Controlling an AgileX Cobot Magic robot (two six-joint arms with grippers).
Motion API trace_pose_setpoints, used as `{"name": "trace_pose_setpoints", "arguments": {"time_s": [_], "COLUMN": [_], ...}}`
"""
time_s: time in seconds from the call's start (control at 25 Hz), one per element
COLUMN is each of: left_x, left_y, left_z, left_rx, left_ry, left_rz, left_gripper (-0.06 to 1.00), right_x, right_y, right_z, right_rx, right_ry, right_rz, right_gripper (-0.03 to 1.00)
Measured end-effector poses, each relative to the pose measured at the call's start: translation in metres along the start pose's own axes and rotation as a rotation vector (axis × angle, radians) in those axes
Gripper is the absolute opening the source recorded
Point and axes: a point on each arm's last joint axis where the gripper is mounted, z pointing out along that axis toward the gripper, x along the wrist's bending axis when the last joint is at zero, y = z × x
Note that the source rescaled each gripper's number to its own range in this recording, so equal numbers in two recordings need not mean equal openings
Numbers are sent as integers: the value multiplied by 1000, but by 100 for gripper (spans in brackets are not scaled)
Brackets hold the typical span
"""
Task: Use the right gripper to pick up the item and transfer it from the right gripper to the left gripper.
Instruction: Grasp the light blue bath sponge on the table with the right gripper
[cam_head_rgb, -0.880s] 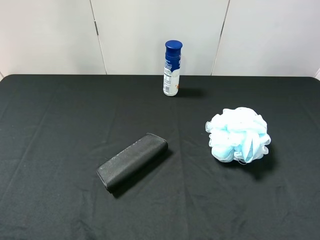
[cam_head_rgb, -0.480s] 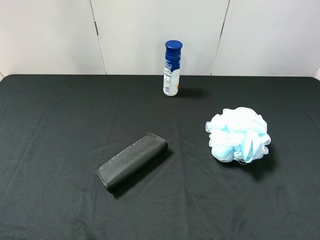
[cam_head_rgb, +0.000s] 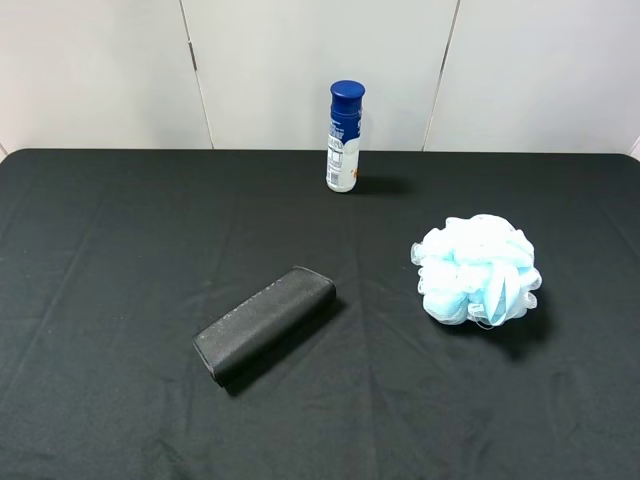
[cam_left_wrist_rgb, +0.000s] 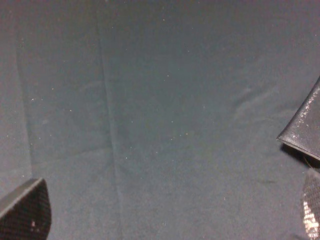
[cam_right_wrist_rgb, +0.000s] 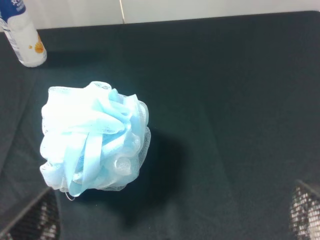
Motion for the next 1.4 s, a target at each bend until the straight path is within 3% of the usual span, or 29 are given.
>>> {"name": "trace_pose_setpoints", "arguments": {"time_s": [1.0,1.2,1.4], "left_x": [0,0,0], "left_y": [0,0,0], "left_z": [0,0,0], "left_rx": [1,1,1], "left_ry": [0,0,0], "left_rz": [0,0,0], "left_gripper": [100,100,100], "right_x": [0,2,4], "right_y": [2,41,88], "right_z": [0,9,47], "right_rx": [8,89,228], "right_ry": [3,3,8], "right_rz": [2,-1,-40], "right_gripper": [100,100,100]}}
